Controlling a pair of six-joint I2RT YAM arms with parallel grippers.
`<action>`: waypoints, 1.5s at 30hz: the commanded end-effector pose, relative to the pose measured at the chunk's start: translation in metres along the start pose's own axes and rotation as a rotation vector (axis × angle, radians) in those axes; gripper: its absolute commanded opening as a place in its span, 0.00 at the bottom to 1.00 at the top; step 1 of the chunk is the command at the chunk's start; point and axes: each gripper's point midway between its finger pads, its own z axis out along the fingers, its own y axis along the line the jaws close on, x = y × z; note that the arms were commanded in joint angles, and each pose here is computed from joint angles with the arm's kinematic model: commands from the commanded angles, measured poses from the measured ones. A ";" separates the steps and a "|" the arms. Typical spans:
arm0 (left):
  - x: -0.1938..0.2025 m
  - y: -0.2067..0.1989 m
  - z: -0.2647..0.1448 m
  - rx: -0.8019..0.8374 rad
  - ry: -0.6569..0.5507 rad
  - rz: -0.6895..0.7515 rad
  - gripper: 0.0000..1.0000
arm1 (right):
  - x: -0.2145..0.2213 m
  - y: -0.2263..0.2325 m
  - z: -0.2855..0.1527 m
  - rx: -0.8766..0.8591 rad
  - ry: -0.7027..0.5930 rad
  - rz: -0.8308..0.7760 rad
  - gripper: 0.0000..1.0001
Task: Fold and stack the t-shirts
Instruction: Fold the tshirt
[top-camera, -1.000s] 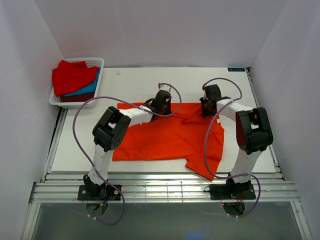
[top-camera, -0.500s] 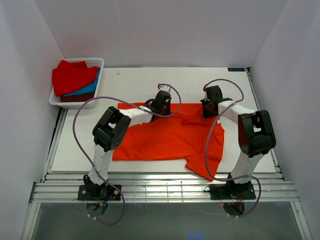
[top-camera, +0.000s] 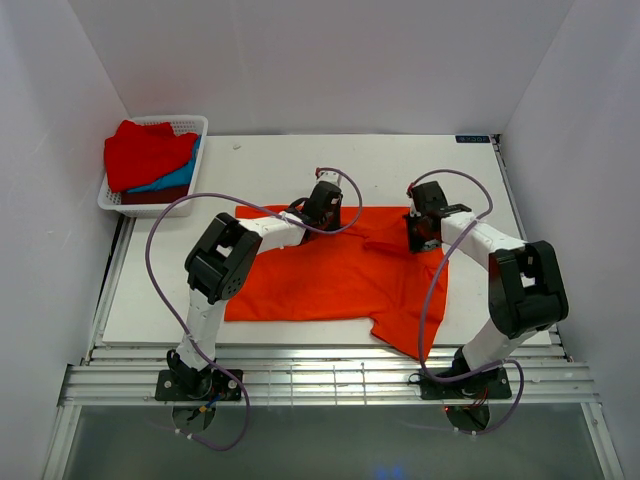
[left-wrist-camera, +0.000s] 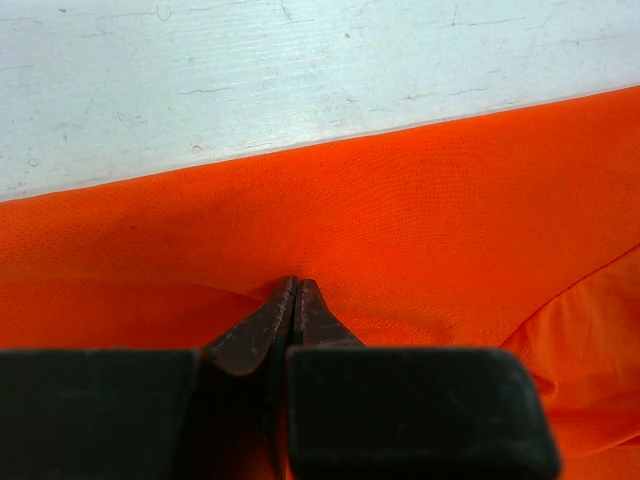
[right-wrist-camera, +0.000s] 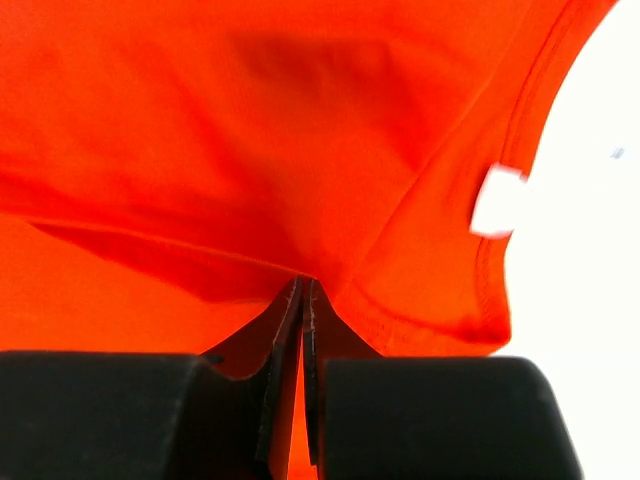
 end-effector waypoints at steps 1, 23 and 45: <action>-0.019 -0.008 -0.011 0.013 -0.039 0.003 0.12 | 0.035 -0.004 -0.008 0.055 0.111 0.010 0.08; -0.047 0.149 -0.086 -0.469 -0.154 -0.043 0.21 | -0.078 0.000 0.025 0.059 -0.112 0.053 0.08; 0.044 0.244 -0.084 -0.686 0.089 -0.196 0.00 | -0.066 -0.042 0.086 0.104 0.019 0.120 0.08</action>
